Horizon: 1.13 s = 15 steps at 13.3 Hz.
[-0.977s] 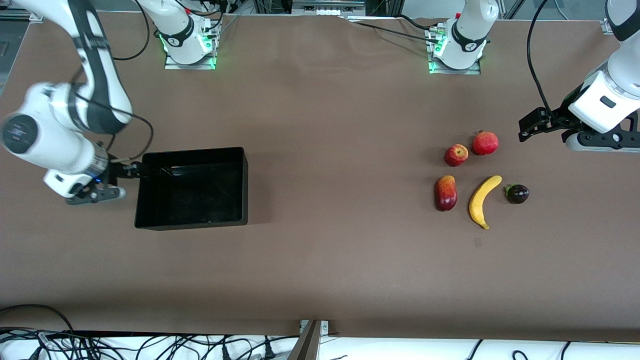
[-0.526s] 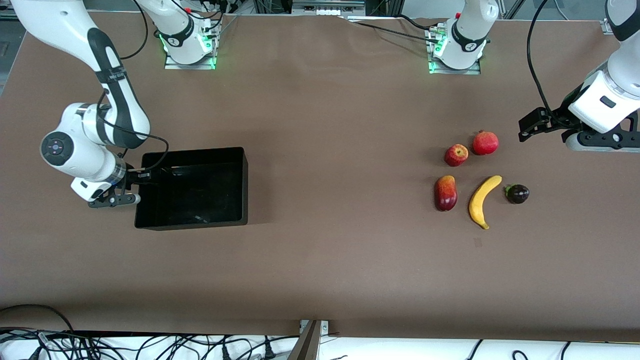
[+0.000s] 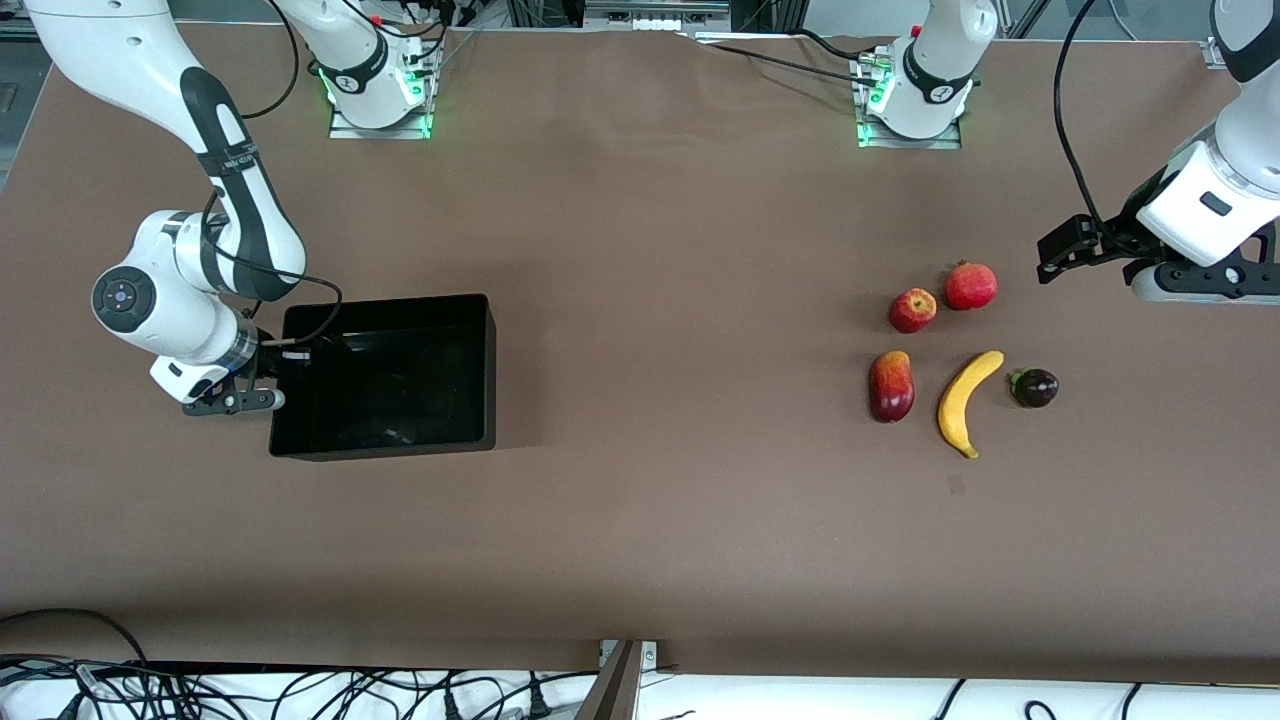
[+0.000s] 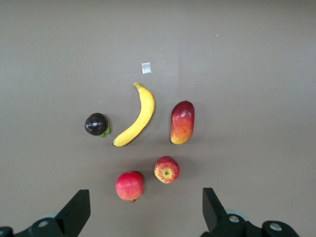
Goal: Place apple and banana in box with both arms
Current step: 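Push the black box with the right gripper toward the fruit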
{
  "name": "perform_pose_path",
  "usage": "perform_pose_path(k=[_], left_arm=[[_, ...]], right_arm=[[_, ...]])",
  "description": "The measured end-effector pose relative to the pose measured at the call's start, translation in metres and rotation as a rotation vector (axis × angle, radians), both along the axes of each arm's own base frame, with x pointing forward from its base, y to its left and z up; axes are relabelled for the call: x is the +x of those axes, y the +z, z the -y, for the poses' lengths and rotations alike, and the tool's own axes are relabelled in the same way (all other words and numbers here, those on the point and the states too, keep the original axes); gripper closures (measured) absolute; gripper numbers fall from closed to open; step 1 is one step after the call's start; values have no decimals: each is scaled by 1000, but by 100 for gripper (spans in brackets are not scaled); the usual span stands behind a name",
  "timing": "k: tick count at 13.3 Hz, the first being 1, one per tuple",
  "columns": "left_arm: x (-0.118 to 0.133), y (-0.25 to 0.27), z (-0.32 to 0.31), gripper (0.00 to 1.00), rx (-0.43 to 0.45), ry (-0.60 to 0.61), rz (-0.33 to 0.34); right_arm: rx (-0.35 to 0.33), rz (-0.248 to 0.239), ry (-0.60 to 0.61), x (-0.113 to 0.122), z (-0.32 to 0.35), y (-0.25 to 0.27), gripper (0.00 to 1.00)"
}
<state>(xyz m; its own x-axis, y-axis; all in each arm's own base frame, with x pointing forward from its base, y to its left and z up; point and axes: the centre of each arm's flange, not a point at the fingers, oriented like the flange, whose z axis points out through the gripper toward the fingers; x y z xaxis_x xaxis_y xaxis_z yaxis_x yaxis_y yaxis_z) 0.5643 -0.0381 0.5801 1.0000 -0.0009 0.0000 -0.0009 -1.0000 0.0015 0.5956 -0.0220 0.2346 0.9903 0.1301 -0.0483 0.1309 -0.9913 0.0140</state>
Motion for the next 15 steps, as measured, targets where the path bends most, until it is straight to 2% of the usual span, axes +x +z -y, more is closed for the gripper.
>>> perform_pose_path(k=[1,4,6,8,11,15], left_arm=[[0,0,0,0,0,0,0],[1,-3,0,0,0,0,-5],[2,-6,2,0,0,-4,-10],[3,-7,6,0,0,-10,-10],[7,-6,7,0,-1,-11,-6],[9,-5,7,0,-1,-10,-4]], right_arm=[[6,4,7,5,-6,7,96],[36,-1,77,23,-50,43,96],[56,-5,114,36,-108,81,96],[63,17,84,41,-184,121,96],[71,31,17,19,-312,134,96],[70,-2,-95,-34,-479,75,96]])
